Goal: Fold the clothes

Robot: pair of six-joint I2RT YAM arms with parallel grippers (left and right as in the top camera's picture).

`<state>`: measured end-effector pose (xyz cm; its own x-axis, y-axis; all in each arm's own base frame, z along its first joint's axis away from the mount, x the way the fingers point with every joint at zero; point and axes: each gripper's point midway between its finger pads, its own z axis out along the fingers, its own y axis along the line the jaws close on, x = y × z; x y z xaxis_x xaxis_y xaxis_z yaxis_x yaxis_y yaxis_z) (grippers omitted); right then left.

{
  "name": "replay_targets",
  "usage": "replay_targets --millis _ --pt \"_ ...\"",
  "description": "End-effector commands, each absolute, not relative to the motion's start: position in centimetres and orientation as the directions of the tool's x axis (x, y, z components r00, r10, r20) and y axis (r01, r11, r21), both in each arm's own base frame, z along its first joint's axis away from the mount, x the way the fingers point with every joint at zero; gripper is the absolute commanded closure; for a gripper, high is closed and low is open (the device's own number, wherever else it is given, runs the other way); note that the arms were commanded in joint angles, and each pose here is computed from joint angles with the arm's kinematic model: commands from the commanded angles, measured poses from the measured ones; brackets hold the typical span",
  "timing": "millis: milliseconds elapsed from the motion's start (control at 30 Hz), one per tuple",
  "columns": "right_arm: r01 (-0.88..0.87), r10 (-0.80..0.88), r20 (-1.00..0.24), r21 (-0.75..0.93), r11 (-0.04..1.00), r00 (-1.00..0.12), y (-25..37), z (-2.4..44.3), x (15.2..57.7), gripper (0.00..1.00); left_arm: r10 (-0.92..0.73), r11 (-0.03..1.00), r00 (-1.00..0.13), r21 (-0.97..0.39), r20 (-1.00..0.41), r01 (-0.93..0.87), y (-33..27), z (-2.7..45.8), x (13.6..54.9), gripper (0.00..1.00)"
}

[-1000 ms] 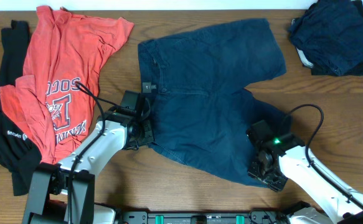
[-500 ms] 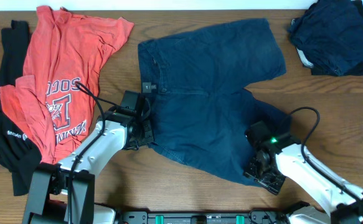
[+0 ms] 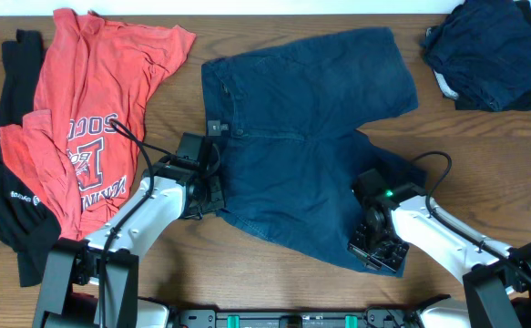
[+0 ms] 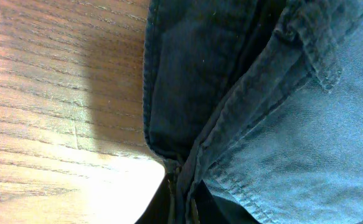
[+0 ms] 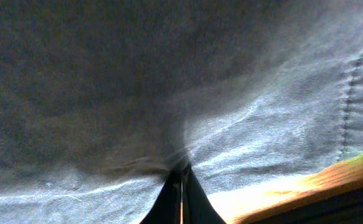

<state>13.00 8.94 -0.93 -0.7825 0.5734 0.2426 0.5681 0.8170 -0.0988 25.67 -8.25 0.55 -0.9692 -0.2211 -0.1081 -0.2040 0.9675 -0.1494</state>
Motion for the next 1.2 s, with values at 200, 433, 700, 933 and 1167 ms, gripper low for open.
replay_targets --millis 200,433,700,933,1167 --pt "0.555 0.574 0.214 -0.147 0.819 -0.790 7.0 -1.2 14.1 0.96 -0.216 0.973 -0.970 -0.110 -0.109 -0.204 -7.4 0.2 25.4 0.94" --pt "0.683 0.750 0.131 -0.335 0.649 -0.648 4.0 0.4 12.7 0.83 -0.216 0.973 -0.970 -0.110 -0.111 -0.204 -7.4 0.2 25.5 0.94" --pt "0.682 0.745 0.099 -0.335 0.650 -0.660 3.6 0.0 13.0 0.35 -0.216 0.973 -0.969 -0.113 -0.117 -0.203 -7.5 0.2 25.6 0.94" --pt "0.686 0.744 0.094 -0.325 0.651 -0.662 3.4 -1.0 12.6 0.34 -0.216 0.973 -0.969 -0.114 -0.119 -0.203 -7.5 0.2 25.7 0.94" --pt "0.696 0.748 0.129 -0.289 0.657 -0.651 4.1 -2.4 11.7 0.37 -0.216 0.972 -0.969 -0.116 -0.122 -0.202 -7.5 0.2 25.8 0.94"
